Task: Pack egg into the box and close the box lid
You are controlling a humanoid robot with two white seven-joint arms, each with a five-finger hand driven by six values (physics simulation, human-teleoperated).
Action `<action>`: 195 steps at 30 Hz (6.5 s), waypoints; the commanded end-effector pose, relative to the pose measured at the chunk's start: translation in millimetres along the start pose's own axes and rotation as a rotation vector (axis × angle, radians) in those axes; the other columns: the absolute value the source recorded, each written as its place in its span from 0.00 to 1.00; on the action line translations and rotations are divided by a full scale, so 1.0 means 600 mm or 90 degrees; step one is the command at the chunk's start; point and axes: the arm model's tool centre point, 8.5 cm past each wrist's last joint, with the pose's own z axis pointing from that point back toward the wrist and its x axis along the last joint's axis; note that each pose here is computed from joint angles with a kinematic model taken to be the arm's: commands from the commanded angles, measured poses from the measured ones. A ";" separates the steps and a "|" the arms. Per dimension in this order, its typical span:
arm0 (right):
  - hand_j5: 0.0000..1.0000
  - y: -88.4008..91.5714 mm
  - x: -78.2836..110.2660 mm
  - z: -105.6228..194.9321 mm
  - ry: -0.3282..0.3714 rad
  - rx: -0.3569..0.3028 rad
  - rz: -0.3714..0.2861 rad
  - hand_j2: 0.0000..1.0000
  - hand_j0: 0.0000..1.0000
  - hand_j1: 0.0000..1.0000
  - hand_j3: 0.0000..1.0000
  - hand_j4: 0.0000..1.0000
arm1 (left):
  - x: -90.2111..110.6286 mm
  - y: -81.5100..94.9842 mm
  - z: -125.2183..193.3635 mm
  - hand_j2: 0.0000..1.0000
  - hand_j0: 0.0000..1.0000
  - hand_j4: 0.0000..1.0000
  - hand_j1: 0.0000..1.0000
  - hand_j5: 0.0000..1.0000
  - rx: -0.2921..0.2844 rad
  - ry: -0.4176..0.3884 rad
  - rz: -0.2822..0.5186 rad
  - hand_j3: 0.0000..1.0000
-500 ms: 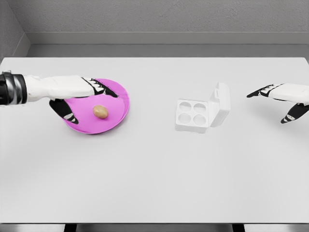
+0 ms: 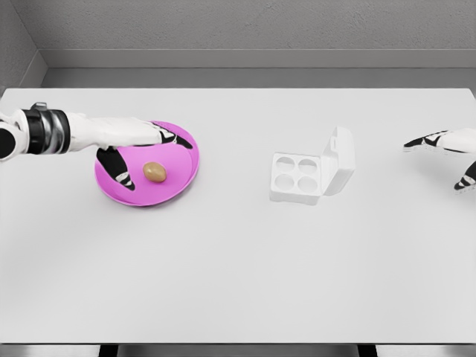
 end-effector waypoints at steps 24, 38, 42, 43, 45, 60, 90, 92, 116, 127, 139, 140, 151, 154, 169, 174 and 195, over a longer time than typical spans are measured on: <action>1.00 -0.046 0.027 -0.026 -0.030 -0.036 0.012 1.00 1.00 1.00 1.00 1.00 | -0.036 -0.026 -0.050 1.00 1.00 1.00 1.00 1.00 -0.002 0.079 -0.042 1.00; 1.00 -0.040 0.080 -0.043 -0.086 -0.022 0.055 1.00 1.00 1.00 1.00 1.00 | -0.045 -0.040 -0.068 1.00 1.00 1.00 1.00 1.00 0.009 0.090 -0.029 1.00; 1.00 -0.031 0.084 -0.047 -0.091 -0.014 0.055 1.00 1.00 1.00 1.00 1.00 | -0.060 -0.045 -0.079 1.00 1.00 1.00 1.00 1.00 0.004 0.099 -0.013 1.00; 1.00 -0.031 0.083 -0.046 -0.090 -0.014 0.055 1.00 1.00 1.00 1.00 1.00 | -0.059 -0.045 -0.080 1.00 1.00 1.00 1.00 1.00 0.003 0.099 -0.013 1.00; 1.00 -0.030 0.085 -0.047 -0.091 -0.013 0.055 1.00 1.00 1.00 1.00 1.00 | -0.057 -0.045 -0.083 1.00 1.00 1.00 1.00 1.00 0.004 0.096 -0.012 1.00; 1.00 -0.005 0.079 -0.047 -0.089 0.002 0.043 1.00 1.00 1.00 1.00 1.00 | -0.064 -0.066 -0.106 1.00 1.00 1.00 1.00 1.00 -0.005 0.095 0.017 1.00; 1.00 -0.003 0.094 -0.043 -0.103 0.008 0.061 1.00 1.00 1.00 1.00 1.00 | -0.078 -0.067 -0.120 1.00 1.00 1.00 1.00 1.00 0.011 0.104 0.041 1.00; 1.00 -0.003 0.094 -0.043 -0.103 0.008 0.061 1.00 1.00 1.00 1.00 1.00 | -0.077 -0.068 -0.123 1.00 1.00 1.00 1.00 1.00 0.011 0.103 0.042 1.00; 1.00 -0.003 0.090 -0.038 -0.098 0.009 0.061 1.00 1.00 1.00 1.00 1.00 | -0.088 -0.071 -0.108 0.71 0.71 0.71 0.71 0.71 0.023 0.105 0.062 0.71; 1.00 -0.003 0.090 -0.038 -0.098 0.009 0.061 1.00 1.00 1.00 1.00 1.00 | -0.094 -0.090 -0.111 0.60 0.60 0.60 0.60 0.60 0.015 0.101 0.091 0.60; 1.00 -0.003 0.090 -0.037 -0.097 0.010 0.062 1.00 1.00 1.00 1.00 1.00 | -0.084 -0.087 -0.097 0.37 0.37 0.37 0.37 0.37 0.020 0.041 0.126 0.37; 1.00 -0.004 0.087 -0.035 -0.094 0.009 0.061 1.00 1.00 1.00 1.00 1.00 | -0.077 -0.080 -0.094 0.37 0.37 0.37 0.37 0.37 0.020 0.033 0.122 0.37; 1.00 -0.010 0.085 -0.030 -0.091 0.004 0.064 1.00 1.00 1.00 1.00 1.00 | 0.031 0.033 -0.078 0.33 0.33 0.33 0.33 0.33 0.140 -0.095 0.081 0.33; 1.00 -0.009 0.085 -0.031 -0.091 0.006 0.064 1.00 1.00 1.00 1.00 1.00 | 0.090 0.048 -0.127 0.32 0.32 0.32 0.32 0.32 0.150 -0.162 0.084 0.32; 1.00 -0.005 0.082 -0.029 -0.088 0.010 0.062 1.00 1.00 1.00 1.00 1.00 | 0.145 0.072 -0.257 0.26 0.26 0.26 0.26 0.26 0.166 -0.301 0.255 0.26; 1.00 -0.001 0.082 -0.033 -0.089 0.012 0.058 1.00 1.00 1.00 1.00 1.00 | 0.148 0.077 -0.288 0.26 0.26 0.26 0.26 0.26 0.176 -0.330 0.317 0.26; 1.00 0.000 0.084 -0.036 -0.091 0.013 0.058 1.00 1.00 1.00 1.00 1.00 | 0.138 0.043 -0.349 0.29 0.29 0.29 0.29 0.29 0.220 -0.407 0.450 0.29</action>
